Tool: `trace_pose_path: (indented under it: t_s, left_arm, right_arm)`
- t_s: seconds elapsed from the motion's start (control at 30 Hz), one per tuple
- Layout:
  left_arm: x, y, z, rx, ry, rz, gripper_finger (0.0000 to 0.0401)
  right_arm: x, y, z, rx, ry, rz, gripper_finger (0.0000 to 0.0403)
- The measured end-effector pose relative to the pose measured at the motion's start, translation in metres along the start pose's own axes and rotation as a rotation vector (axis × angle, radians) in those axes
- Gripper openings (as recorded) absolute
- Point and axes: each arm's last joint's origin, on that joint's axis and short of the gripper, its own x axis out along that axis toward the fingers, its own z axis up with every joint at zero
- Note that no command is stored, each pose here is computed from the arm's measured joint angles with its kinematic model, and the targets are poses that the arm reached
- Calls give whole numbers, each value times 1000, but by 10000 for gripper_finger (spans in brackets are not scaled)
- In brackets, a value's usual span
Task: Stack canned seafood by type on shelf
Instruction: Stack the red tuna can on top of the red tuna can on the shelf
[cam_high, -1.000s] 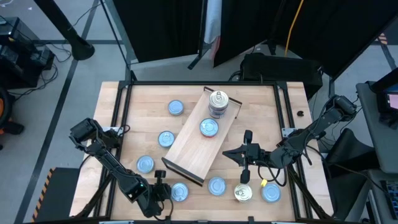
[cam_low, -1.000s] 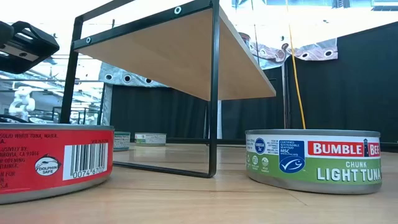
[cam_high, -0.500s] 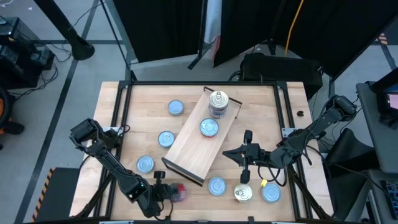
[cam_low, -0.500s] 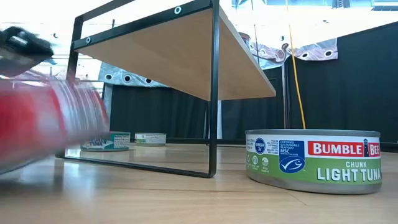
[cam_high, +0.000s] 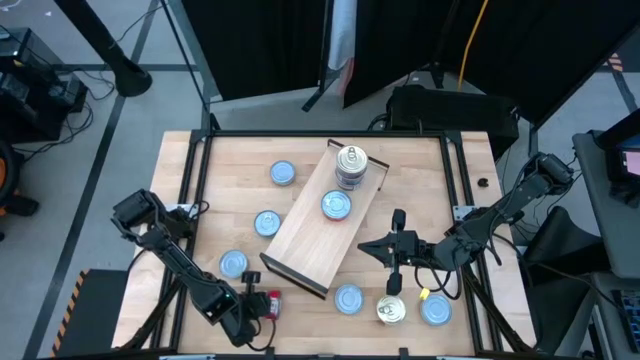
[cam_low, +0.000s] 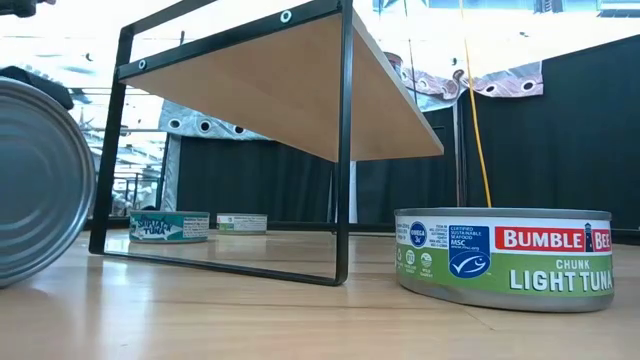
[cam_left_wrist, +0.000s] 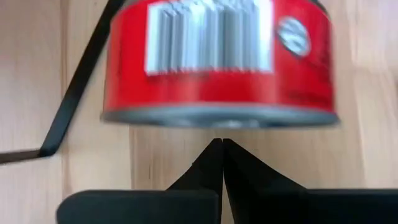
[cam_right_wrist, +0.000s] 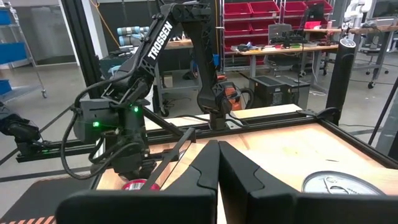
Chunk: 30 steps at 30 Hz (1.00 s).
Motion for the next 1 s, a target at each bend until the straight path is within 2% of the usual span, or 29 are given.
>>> trace_pose_path:
  t_s: [0.13, 0.3, 0.43, 0.6, 0.73, 0.9, 1.0]
  left_arm:
    - [-17, 4, 1, -4, 23, -49, 14]
    - [-54, 10, -3, 27, 51, -121, 14]
    - [-88, 10, 0, 155, -17, -196, 15]
    - [-108, -3, 19, 444, -207, -319, 31]
    - [-98, -16, 32, 674, -249, -315, 103]
    - [-84, -28, 35, 969, -235, -201, 237]
    - [-73, -34, 34, 1166, -221, -123, 304]
  right_arm:
    - [0, 0, 0, 0, 0, 0, 0]
    - [0, 0, 0, -1, 0, 0, 0]
    - [0, 0, 0, -1, 0, 0, 0]
    - [0, 0, 0, -7, -2, -2, 0]
    - [0, 0, 0, -7, -2, -4, 0]
    - [0, 0, 0, -8, -2, -4, 0]
    - [0, 0, 0, -19, 0, -5, 0]
